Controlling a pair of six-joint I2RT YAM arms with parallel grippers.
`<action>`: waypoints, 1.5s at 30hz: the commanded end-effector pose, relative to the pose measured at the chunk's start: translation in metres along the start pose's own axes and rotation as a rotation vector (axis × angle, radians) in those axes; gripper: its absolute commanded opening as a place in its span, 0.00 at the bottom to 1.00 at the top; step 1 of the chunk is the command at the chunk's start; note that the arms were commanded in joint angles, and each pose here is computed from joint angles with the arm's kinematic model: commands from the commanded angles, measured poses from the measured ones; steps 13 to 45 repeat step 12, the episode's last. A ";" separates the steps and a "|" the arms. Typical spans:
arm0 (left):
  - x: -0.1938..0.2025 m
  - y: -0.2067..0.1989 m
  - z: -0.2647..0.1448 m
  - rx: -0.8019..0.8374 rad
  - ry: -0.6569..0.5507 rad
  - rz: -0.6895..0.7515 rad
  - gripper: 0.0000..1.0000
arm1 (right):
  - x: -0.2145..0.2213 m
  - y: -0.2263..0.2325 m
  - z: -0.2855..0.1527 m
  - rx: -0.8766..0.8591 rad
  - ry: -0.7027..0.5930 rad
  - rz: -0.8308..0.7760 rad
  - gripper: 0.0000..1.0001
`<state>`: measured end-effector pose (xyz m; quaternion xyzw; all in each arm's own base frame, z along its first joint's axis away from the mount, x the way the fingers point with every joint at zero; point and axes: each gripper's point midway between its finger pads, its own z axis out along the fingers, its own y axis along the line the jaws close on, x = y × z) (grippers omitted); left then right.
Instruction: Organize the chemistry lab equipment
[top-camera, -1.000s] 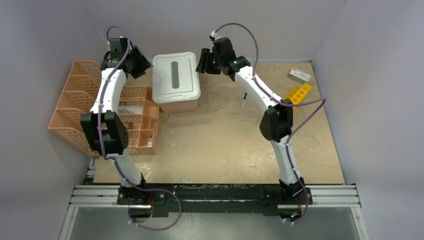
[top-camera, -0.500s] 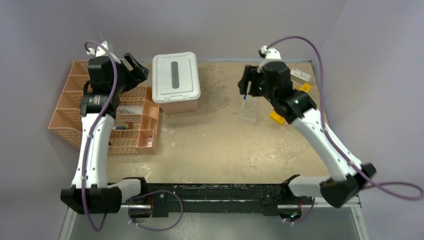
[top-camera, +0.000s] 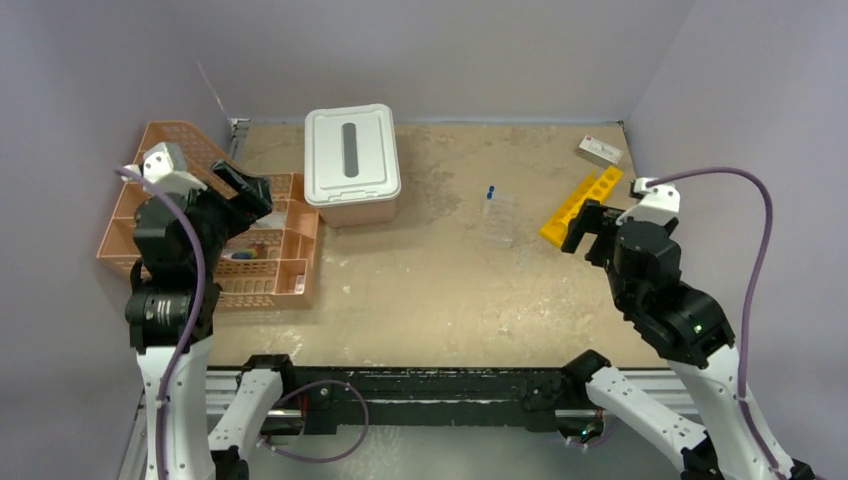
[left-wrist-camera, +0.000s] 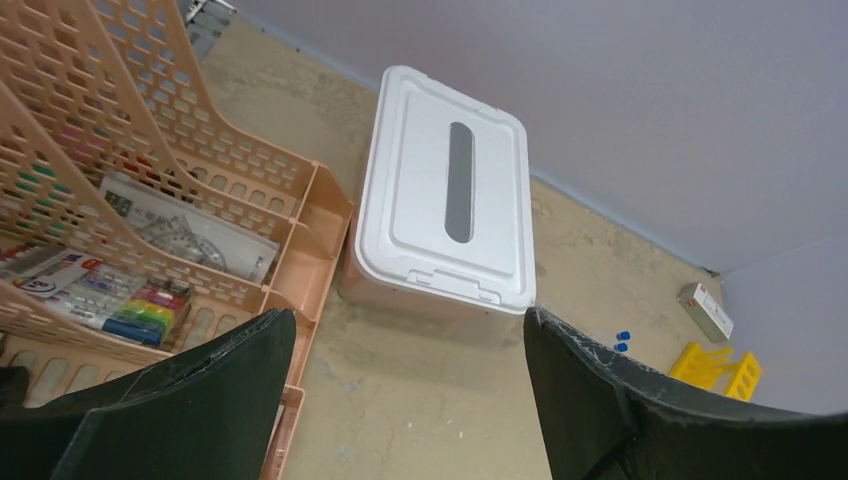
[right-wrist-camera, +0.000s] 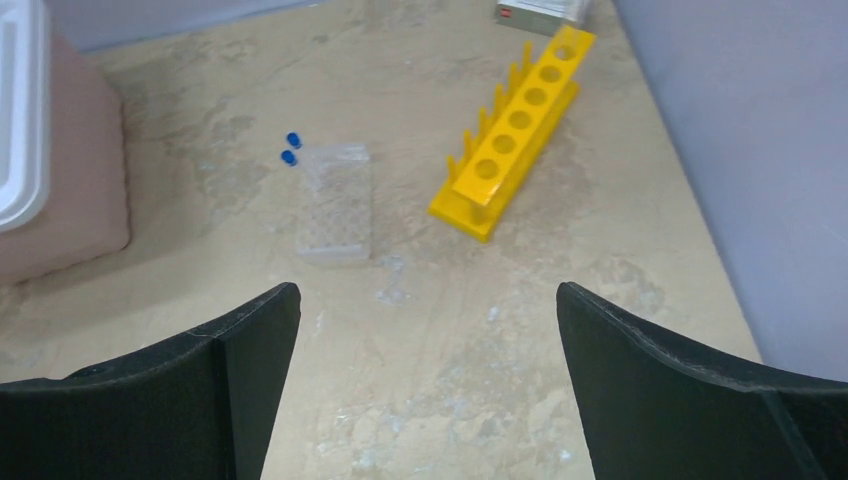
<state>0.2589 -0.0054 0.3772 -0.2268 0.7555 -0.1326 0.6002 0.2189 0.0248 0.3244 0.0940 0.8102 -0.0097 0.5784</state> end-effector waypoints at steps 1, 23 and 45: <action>-0.002 0.011 -0.020 -0.037 -0.029 0.050 0.84 | -0.005 -0.036 -0.013 0.153 -0.042 0.049 0.99; -0.002 0.014 -0.039 -0.051 -0.034 0.041 0.86 | -0.009 -0.028 -0.019 0.060 -0.084 0.061 0.99; -0.002 0.014 -0.039 -0.051 -0.034 0.041 0.86 | -0.009 -0.028 -0.019 0.060 -0.084 0.061 0.99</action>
